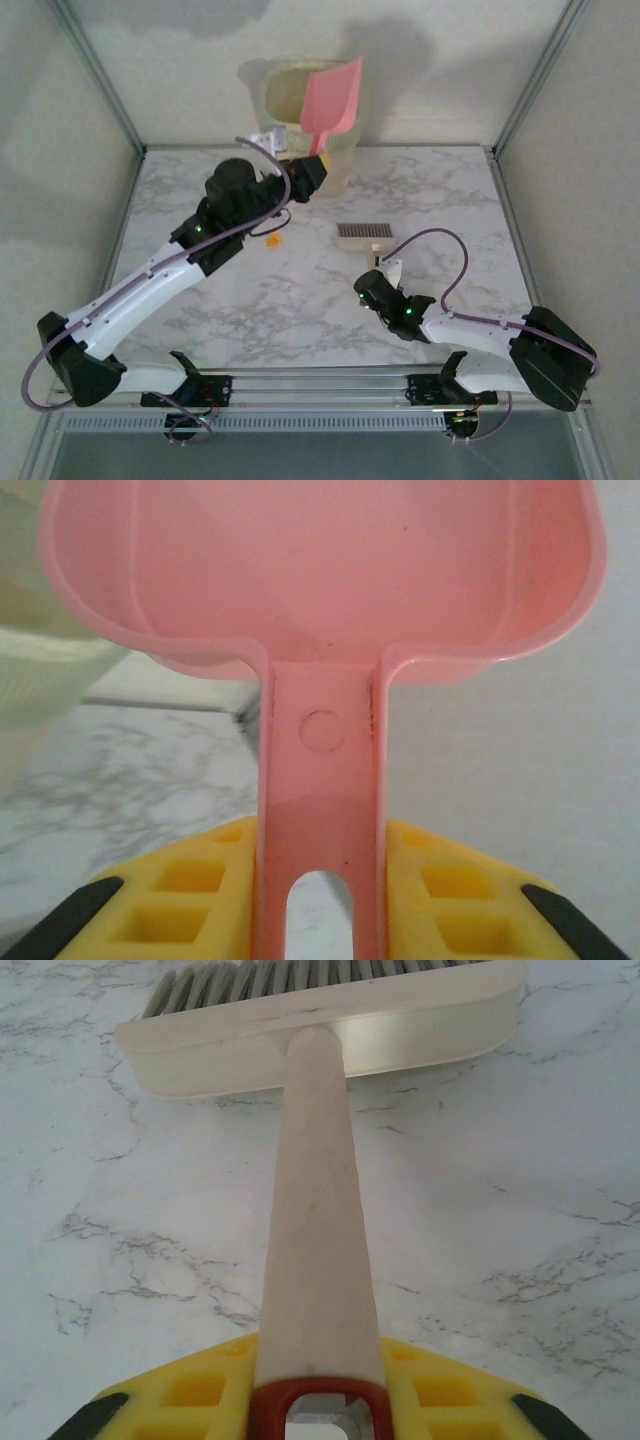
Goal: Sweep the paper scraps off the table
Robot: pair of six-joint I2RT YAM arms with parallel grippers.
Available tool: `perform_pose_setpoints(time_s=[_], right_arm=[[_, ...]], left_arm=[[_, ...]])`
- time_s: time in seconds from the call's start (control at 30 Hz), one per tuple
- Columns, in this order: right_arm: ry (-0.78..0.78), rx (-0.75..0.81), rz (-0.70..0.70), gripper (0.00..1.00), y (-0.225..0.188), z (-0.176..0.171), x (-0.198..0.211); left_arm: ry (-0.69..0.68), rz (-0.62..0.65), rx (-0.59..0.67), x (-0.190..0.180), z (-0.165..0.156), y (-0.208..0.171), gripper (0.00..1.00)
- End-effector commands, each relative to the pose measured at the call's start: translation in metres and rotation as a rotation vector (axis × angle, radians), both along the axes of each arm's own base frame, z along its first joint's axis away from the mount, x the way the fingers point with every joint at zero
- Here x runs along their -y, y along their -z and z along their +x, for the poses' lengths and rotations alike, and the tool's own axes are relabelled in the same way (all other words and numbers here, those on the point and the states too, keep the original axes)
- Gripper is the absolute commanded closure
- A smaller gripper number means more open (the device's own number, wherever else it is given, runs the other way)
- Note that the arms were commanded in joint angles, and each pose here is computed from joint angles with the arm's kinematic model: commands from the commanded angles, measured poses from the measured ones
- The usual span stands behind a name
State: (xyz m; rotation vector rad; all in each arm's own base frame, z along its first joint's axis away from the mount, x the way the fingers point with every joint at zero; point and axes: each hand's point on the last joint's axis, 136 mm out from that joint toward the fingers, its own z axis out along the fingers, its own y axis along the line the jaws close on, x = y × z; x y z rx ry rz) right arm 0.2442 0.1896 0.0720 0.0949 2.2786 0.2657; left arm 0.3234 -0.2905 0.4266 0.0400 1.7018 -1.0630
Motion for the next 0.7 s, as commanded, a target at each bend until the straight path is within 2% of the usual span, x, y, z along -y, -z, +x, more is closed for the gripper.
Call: perform_pose_setpoints(time_s=[0.0, 0.13, 0.3, 0.5, 0.67], right_arm=[[0.047, 0.049, 0.042, 1.00, -0.014, 0.006, 0.004], [0.055, 0.059, 0.058, 1.00, -0.016, 0.005, 0.007], [0.065, 0.075, 0.082, 1.00, -0.021, 0.005, 0.009], [0.086, 0.087, 0.085, 1.00, -0.016, 0.000, 0.020], [0.080, 0.105, 0.081, 1.00, -0.024, 0.002, 0.020]], left_arm=[[-0.168, 0.189, -0.020, -0.020, -0.005, 0.043, 1.00], [-0.203, 0.355, -0.106, -0.026, -0.030, 0.086, 1.00], [-0.104, 0.578, -0.217, -0.032, -0.081, 0.147, 1.00], [-0.028, 0.645, -0.356, -0.060, -0.129, 0.197, 1.00], [0.023, 0.758, -0.482, -0.073, -0.163, 0.248, 1.00]])
